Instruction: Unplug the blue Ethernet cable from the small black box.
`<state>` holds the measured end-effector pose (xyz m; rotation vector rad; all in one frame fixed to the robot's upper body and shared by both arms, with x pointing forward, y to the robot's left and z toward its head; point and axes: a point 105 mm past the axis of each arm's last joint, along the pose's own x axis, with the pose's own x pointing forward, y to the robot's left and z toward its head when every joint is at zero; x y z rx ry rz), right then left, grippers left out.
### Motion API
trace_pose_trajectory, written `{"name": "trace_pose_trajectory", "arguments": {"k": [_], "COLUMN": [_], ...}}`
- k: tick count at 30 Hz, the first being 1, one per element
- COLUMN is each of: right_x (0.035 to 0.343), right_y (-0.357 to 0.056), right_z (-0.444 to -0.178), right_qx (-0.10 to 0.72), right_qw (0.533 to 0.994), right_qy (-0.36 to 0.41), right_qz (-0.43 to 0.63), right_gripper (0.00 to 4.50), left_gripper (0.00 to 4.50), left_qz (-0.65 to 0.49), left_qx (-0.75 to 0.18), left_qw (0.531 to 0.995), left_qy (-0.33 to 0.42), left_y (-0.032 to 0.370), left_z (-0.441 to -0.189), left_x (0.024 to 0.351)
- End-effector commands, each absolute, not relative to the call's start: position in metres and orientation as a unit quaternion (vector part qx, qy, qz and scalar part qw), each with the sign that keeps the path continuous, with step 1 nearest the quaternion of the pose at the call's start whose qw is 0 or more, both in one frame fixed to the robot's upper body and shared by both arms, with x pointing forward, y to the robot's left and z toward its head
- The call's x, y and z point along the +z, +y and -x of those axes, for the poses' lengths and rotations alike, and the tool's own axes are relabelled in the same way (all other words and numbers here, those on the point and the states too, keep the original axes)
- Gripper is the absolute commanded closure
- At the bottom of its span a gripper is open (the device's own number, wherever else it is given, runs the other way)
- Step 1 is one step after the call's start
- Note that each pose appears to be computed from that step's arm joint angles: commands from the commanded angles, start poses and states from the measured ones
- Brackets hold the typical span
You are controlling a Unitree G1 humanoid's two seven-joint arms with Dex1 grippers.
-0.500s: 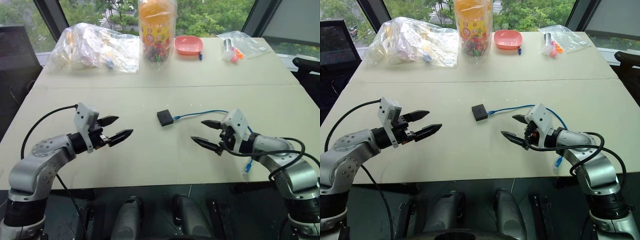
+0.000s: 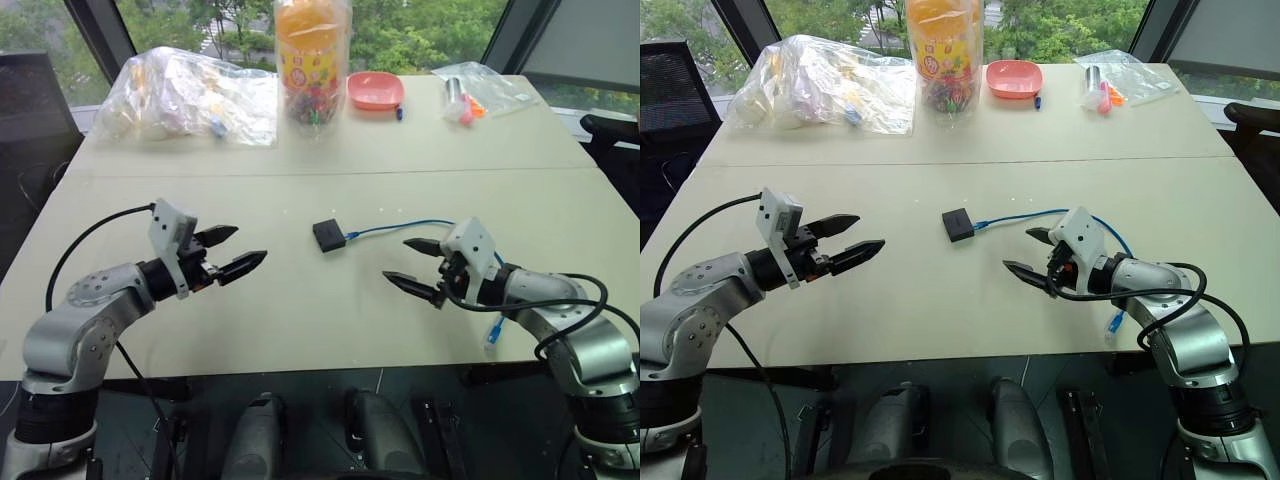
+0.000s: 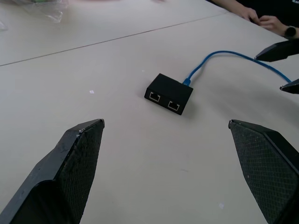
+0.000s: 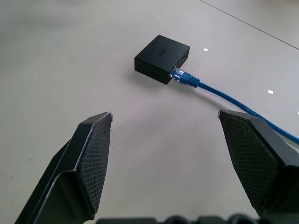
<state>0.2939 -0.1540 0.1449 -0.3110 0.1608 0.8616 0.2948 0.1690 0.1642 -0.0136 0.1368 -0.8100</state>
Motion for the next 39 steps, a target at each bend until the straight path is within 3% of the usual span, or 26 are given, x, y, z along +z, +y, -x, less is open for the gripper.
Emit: {"name": "trace_pose_trajectory", "arguments": {"k": [1, 12, 19, 24, 31, 34, 38, 39], "right_x": [0.153, 0.154, 0.146, 0.128, 0.104, 0.094, 0.094, 0.092], "right_y": [-0.151, -0.145, -0.117, -0.106, -0.104, -0.101, -0.095, -0.096], "right_z": [-0.296, -0.324, -0.374, -0.406, -0.41, -0.403, -0.4, -0.401], "right_qx": [0.418, 0.43, 0.496, 0.522, 0.543, 0.568, 0.583, 0.579], "right_qw": [0.893, 0.882, 0.825, 0.788, 0.749, 0.711, 0.696, 0.691], "right_qy": [0.057, 0.05, 0.061, 0.106, 0.189, 0.211, 0.198, 0.194], "right_qz": [0.157, 0.186, 0.265, 0.31, 0.33, 0.355, 0.37, 0.387], "right_gripper": [0.71, 0.71, 0.71, 0.71, 0.71, 2.13, 4.15, 4.47], "left_gripper": [0.1, 0.1, 0.1, 0.1, 0.1, 0.01, 0.01, 0.01], "left_qz": [-0.009, -0.064, -0.075, -0.109, -0.107, -0.101, -0.101, -0.103], "left_qx": [-0.396, -0.403, -0.553, -0.573, -0.551, -0.532, -0.526, -0.524], "left_qw": [0.917, 0.911, 0.821, 0.802, 0.819, 0.832, 0.835, 0.836], "left_qy": [0.052, 0.055, 0.124, 0.13, 0.119, 0.121, 0.128, 0.126], "left_y": [0.167, 0.184, 0.182, 0.188, 0.191, 0.193, 0.195, 0.195], "left_z": [-0.294, -0.31, -0.296, -0.297, -0.294, -0.284, -0.278, -0.28], "left_x": [0.171, 0.175, 0.188, 0.194, 0.192, 0.184, 0.181, 0.182]}}
